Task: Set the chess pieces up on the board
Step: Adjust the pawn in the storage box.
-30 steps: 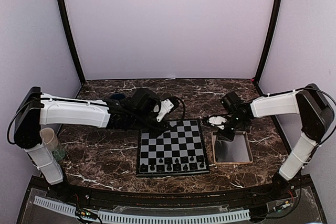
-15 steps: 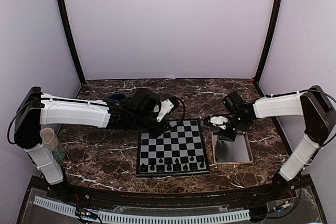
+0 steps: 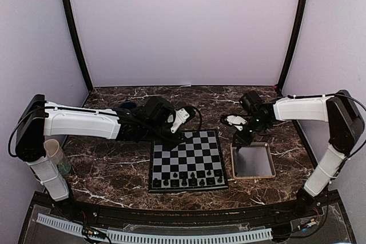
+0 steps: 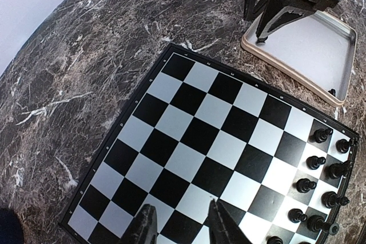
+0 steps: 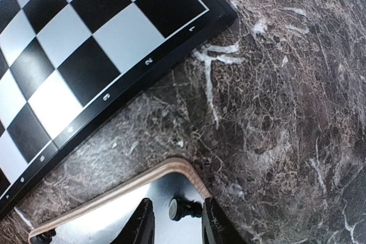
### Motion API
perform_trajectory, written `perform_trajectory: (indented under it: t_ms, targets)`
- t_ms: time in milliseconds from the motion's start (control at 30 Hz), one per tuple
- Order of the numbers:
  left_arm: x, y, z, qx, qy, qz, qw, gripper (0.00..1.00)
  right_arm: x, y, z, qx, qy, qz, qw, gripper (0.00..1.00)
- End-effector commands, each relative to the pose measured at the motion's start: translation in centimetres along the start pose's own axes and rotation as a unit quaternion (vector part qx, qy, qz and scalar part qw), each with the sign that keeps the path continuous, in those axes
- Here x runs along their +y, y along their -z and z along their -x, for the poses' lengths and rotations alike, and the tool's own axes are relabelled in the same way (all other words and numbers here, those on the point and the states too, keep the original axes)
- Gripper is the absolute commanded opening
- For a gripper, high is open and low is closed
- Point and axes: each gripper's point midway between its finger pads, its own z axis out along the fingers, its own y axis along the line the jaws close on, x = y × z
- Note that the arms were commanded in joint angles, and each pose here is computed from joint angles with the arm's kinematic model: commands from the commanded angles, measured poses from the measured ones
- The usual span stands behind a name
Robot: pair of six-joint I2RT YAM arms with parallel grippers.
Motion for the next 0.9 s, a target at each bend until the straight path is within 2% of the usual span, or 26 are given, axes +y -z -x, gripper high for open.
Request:
perform_trajectory:
  t_ms: [0, 467, 867]
  targets:
    - [-0.5, 0.1, 0.3, -0.003, 0.0, -0.008, 1.0, 0.34, -0.9, -1.6, 0.2, 0.026, -0.05, 0.0, 0.998, 0.3]
    - [-0.5, 0.1, 0.3, -0.002, -0.003, -0.006, 1.0, 0.34, -2.7, -2.3, -1.4, 0.06, -0.052, -0.057, 0.995, 0.31]
    - [-0.4, -0.1, 0.1, 0.002, -0.005, -0.002, 1.0, 0.34, -4.3, -0.2, -3.6, 0.096, -0.034, -0.121, 0.987, 0.37]
